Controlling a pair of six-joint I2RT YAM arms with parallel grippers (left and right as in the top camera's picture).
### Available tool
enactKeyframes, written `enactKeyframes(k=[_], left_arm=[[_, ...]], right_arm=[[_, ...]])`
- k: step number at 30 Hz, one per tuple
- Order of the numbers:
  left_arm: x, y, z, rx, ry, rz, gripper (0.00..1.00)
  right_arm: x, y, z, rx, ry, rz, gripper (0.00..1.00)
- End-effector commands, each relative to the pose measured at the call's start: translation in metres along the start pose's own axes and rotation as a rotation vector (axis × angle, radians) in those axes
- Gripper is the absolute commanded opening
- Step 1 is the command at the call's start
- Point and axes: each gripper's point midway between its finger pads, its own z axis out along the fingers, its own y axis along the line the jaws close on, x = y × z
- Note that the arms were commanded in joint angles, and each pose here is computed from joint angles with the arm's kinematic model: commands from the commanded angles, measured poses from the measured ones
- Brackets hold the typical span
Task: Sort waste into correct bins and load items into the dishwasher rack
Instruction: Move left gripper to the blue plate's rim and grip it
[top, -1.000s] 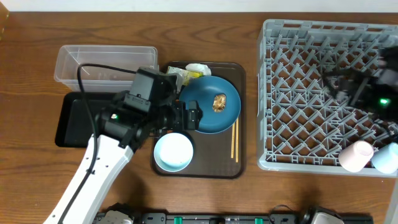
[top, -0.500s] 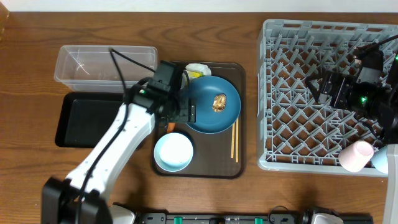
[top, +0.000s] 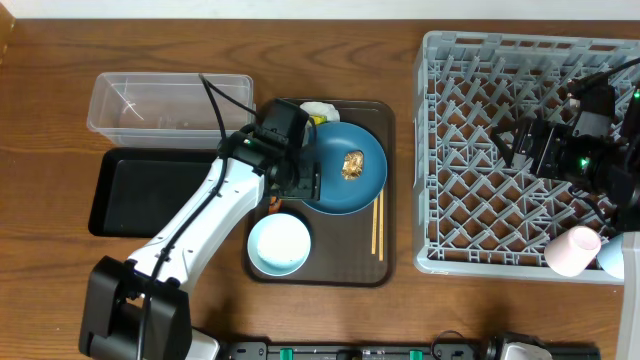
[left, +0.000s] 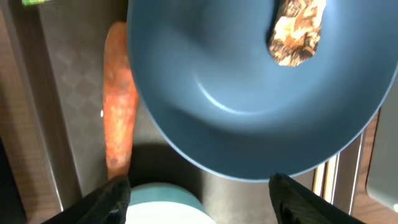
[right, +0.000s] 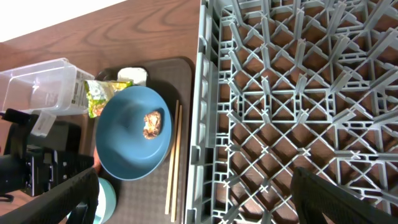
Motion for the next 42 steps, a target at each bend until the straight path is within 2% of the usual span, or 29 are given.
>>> enactKeyframes(k=[1,5,9,13,17,21,27,29,32,34,39,42], left_arm=[[-0.004,-0.006,0.002,0.012,-0.012,0.023,0.7],[-0.011,0.014,0.02,-0.102,-0.02,0.02,0.63],[-0.017,0.016,0.035,-0.117,-0.026,0.021,0.63],[-0.035,0.015,0.038,-0.123,-0.095,0.028,0.63],[-0.045,0.013,0.041,-0.117,-0.134,0.033,0.53],[-0.046,0.026,0.049,-0.185,-0.133,0.029,0.52],[-0.041,0.032,0.067,-0.206,-0.094,0.028,0.51],[-0.039,0.03,0.07,-0.197,-0.084,0.028,0.46],[-0.037,0.023,0.071,-0.152,-0.071,0.028,0.32],[-0.035,0.013,0.072,-0.098,-0.057,0.028,0.28],[-0.035,0.007,0.073,-0.059,-0.051,0.03,0.28],[-0.036,0.007,0.073,-0.062,-0.056,0.028,0.33]], right_arm=[[0.0,0.001,0.002,0.0,0.008,0.007,0.91],[0.001,0.001,0.002,0.001,0.011,0.008,0.91],[0.003,0.001,0.002,0.001,0.017,0.011,0.91],[0.003,0.0,0.002,0.001,0.018,0.011,0.9],[0.004,0.0,0.002,0.001,0.021,0.012,0.91],[0.006,0.0,0.002,0.003,0.03,0.016,0.9],[0.007,0.0,0.002,0.003,0.035,0.018,0.9],[0.008,0.0,0.002,0.003,0.037,0.019,0.9],[0.008,0.0,0.002,0.003,0.038,0.019,0.9],[0.008,0.0,0.002,0.004,0.037,0.019,0.9],[0.008,0.0,0.002,0.004,0.037,0.019,0.9],[0.008,0.0,0.002,0.003,0.037,0.019,0.9]])
